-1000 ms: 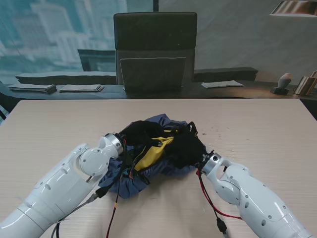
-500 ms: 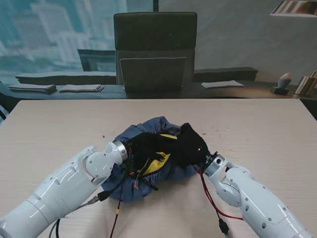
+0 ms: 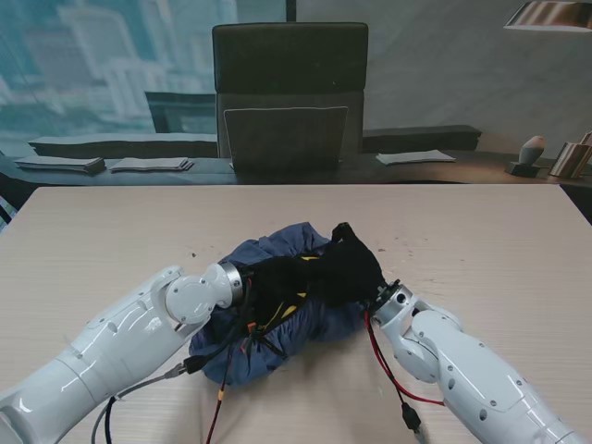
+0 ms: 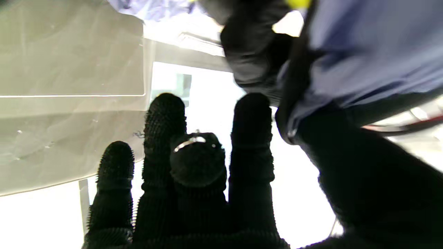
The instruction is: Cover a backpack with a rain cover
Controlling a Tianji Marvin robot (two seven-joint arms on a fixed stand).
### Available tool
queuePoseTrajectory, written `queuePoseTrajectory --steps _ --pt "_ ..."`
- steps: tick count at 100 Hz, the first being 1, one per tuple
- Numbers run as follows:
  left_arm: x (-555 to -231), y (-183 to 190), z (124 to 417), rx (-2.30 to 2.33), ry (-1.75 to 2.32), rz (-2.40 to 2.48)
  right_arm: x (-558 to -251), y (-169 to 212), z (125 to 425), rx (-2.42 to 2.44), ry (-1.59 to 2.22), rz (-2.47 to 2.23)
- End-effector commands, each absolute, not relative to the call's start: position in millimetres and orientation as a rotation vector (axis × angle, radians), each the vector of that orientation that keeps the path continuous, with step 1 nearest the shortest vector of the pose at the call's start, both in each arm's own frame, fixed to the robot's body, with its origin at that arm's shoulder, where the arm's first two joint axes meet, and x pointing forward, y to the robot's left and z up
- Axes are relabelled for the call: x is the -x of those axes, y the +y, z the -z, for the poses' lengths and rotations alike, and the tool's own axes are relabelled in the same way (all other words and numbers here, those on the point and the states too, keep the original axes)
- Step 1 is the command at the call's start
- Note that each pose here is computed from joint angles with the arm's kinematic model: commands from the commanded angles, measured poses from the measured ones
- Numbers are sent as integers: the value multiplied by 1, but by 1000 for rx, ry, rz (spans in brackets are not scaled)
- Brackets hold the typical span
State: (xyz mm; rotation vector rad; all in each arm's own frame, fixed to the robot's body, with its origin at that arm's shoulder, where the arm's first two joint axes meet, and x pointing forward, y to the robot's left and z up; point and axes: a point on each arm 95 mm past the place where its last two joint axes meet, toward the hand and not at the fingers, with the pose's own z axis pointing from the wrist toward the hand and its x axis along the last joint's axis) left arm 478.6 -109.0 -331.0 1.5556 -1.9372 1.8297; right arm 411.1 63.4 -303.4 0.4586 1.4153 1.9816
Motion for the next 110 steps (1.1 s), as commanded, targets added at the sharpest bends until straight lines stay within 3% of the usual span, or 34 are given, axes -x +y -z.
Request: queuePoseTrajectory --steps 1,39,74,110 --pt "-460 -104 339 -1569 -1979 -1717 -425 68 291 -461 1388 -1972" --pt "-443 -58 299 -1669 -1989 -1999 -427 66 314 -535 1449 -1900" --pt "-437 -58 270 -1696 -1675 -2403 -426 77 314 -574 1468 -1912" --pt "-411 -78 285 -1615 -2213 -1801 -426 86 319 -704 1458 -1899"
